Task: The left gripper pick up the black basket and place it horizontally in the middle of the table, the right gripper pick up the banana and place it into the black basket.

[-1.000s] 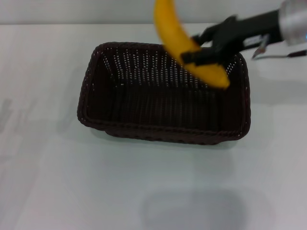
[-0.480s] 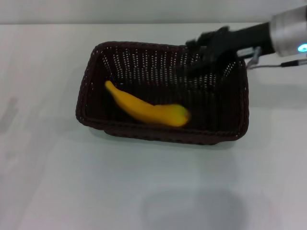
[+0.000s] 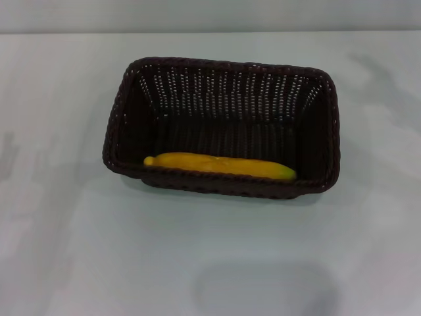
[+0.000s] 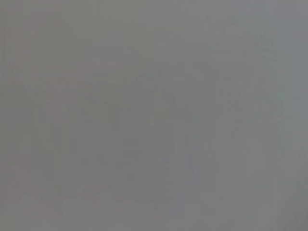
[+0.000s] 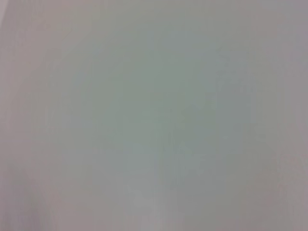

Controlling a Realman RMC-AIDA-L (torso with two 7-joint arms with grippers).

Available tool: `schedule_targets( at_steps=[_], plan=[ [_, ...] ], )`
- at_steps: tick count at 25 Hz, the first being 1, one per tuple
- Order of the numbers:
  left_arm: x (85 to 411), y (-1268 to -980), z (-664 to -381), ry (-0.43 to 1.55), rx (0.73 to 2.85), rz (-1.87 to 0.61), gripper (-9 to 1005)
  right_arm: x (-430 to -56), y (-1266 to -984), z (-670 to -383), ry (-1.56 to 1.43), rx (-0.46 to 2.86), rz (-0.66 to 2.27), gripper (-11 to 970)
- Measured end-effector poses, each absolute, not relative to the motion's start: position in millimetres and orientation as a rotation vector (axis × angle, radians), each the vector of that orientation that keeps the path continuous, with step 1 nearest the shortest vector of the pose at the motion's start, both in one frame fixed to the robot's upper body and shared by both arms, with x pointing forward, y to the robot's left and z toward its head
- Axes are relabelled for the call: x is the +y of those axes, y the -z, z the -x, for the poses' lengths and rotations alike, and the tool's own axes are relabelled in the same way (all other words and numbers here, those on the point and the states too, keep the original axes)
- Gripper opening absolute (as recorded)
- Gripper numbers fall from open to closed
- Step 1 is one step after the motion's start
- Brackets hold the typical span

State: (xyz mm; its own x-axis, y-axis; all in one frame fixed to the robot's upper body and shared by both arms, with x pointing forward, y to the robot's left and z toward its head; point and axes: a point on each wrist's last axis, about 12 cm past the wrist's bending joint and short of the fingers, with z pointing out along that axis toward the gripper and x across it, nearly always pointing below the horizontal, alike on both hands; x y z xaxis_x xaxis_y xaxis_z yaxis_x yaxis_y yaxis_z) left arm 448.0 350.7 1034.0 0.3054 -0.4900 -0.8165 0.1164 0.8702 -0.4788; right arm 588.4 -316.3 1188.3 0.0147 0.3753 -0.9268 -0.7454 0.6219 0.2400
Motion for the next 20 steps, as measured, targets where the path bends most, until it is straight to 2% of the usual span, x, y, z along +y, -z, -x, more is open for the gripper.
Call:
schedule_targets(
  at_steps=[5, 11, 14, 20],
  plan=[
    [354.8, -1030.1, -442.3, 0.389, 1.218, 0.382, 879, -354.6, -1139.3, -565.0, -0.626, 1.239, 0.192, 848],
    [358.5, -1025.2, -436.4, 0.368, 1.245, 0.405, 880, -364.5, -1072.0, -541.5, -0.216, 1.378, 0.133, 846],
    [359.7, -1024.2, -433.9, 0.362, 1.248, 0.410, 880, -362.5, -1058.8, -536.2, -0.184, 1.421, 0.092, 845],
    [363.9, -1015.4, -429.6, 0.318, 1.267, 0.517, 880, -360.8, -1058.8, -534.9, -0.194, 1.412, 0.088, 845]
  ],
)
